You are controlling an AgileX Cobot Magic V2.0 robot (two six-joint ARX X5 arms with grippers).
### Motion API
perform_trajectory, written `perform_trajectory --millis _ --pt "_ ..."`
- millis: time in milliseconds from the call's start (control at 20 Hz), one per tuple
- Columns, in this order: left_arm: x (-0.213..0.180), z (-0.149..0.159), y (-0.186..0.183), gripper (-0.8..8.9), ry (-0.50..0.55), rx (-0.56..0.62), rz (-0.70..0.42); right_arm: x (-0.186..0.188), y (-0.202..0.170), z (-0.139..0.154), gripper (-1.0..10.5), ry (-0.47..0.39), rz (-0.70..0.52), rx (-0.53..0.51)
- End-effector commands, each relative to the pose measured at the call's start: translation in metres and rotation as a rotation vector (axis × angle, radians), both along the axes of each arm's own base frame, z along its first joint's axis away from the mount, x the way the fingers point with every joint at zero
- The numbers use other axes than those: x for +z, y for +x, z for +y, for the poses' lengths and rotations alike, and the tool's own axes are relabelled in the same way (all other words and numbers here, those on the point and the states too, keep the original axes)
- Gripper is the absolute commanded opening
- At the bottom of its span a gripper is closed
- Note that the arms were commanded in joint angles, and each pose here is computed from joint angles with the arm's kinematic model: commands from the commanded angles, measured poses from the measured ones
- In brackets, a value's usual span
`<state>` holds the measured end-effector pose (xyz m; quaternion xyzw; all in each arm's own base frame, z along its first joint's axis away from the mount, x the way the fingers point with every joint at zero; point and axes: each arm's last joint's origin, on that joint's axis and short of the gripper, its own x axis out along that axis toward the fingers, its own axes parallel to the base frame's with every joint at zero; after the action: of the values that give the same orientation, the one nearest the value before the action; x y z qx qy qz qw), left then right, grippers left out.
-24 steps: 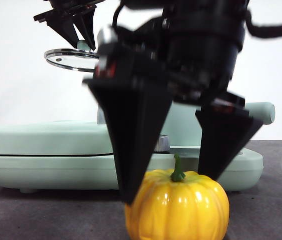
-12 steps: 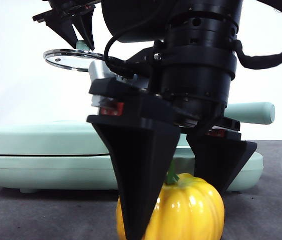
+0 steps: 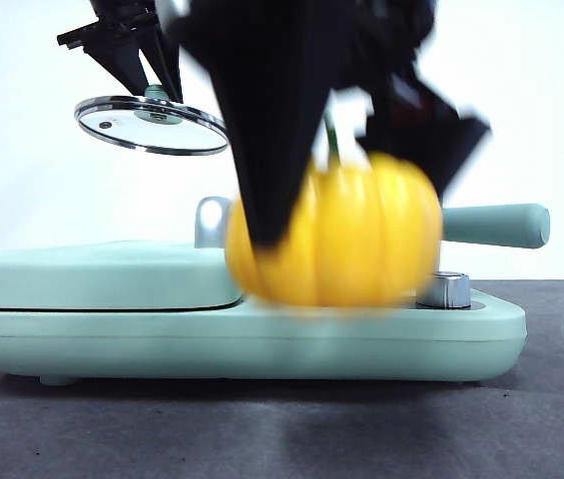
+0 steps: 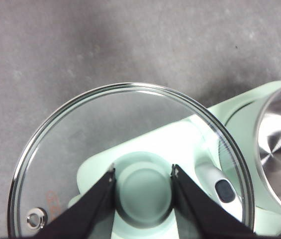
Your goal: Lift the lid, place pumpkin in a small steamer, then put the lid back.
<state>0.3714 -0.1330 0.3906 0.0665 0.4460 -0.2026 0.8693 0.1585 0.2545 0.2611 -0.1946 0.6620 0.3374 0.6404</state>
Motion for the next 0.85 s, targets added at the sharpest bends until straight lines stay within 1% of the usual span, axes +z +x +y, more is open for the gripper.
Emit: perform_trajectory --millis 50,250,400,500,600,700,850 --pt "0.015 -0.001 -0.004 0.19 -0.033 0.008 -0.054 0.037 0.008 0.000 2.3 0.037 -0.040 0.016" --pt "0.014 -0.001 -0.005 0.19 -0.020 -0.003 -0.046 0.087 0.035 -0.018 2.3 0.073 -0.194 -0.080" --pt "0.014 0.000 -0.005 0.18 -0.020 -0.004 -0.045 0.105 0.064 -0.036 2.3 0.129 -0.276 -0.161" --pt "0.015 -0.001 -0.004 0.18 -0.022 -0.004 -0.052 0.108 0.088 -0.048 2.3 0.140 -0.304 -0.230" --pt "0.015 -0.001 -0.004 0.18 -0.022 -0.006 -0.058 0.104 0.112 -0.055 2.3 0.130 -0.305 -0.268" --pt "0.016 -0.001 -0.003 0.18 -0.024 -0.007 -0.064 0.097 0.136 -0.055 2.3 0.116 -0.307 -0.282" --pt "0.016 -0.001 -0.003 0.18 -0.025 -0.007 -0.067 0.086 0.166 -0.048 2.3 0.100 -0.305 -0.279"
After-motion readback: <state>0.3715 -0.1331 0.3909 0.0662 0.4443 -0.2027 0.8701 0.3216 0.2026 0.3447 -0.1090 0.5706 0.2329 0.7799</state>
